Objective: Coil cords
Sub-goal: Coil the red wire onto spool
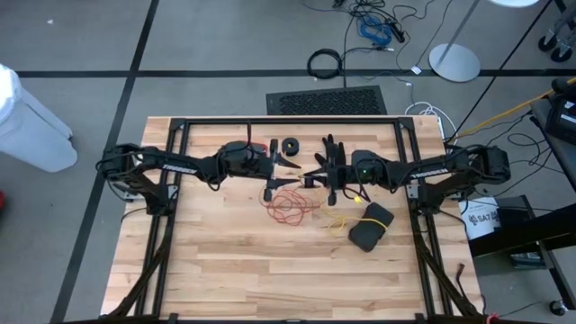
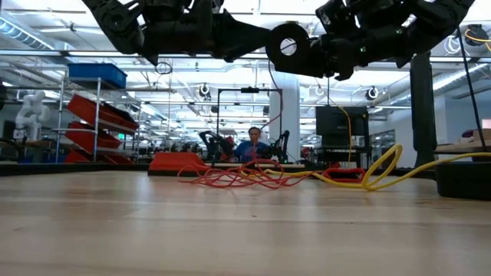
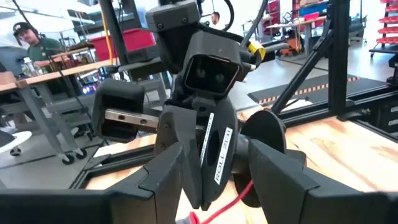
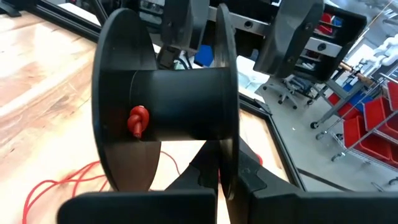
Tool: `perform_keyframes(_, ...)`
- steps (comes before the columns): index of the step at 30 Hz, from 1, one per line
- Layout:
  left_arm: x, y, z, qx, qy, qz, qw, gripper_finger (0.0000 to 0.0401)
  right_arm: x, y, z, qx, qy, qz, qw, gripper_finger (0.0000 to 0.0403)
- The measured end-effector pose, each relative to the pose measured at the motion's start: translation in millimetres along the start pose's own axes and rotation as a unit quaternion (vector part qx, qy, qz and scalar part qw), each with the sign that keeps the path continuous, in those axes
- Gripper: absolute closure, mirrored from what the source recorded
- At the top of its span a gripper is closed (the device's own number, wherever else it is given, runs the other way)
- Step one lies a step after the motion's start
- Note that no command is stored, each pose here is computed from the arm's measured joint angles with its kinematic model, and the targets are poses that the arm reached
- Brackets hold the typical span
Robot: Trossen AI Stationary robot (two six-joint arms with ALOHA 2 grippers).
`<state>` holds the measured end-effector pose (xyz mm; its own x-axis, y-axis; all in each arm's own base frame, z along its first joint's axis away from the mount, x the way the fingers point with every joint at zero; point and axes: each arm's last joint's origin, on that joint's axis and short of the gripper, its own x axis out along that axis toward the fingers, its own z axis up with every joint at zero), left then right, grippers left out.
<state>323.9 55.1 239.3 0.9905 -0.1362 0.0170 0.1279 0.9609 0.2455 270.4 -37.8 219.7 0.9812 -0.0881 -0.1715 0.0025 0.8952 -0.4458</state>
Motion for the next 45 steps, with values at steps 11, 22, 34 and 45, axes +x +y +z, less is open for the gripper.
perform_keyframes(11,2,0,2,0.000,-0.001,0.005,1.000,0.0243,0,-1,2,-0.001,-0.009,-0.005,1.000,0.0403)
perform_keyframes(22,2,0,3,0.005,0.000,0.017,1.000,0.0334,0,-1,2,0.001,-0.009,-0.006,1.000,0.0403)
perform_keyframes(34,15,-2,1,0.013,0.001,0.010,1.000,0.0335,5,1,-2,0.001,-0.016,-0.005,1.000,0.0403)
perform_keyframes(45,15,-1,0,0.012,0.017,0.026,0.999,0.0363,7,2,-5,0.003,-0.002,-0.008,1.000,0.0403)
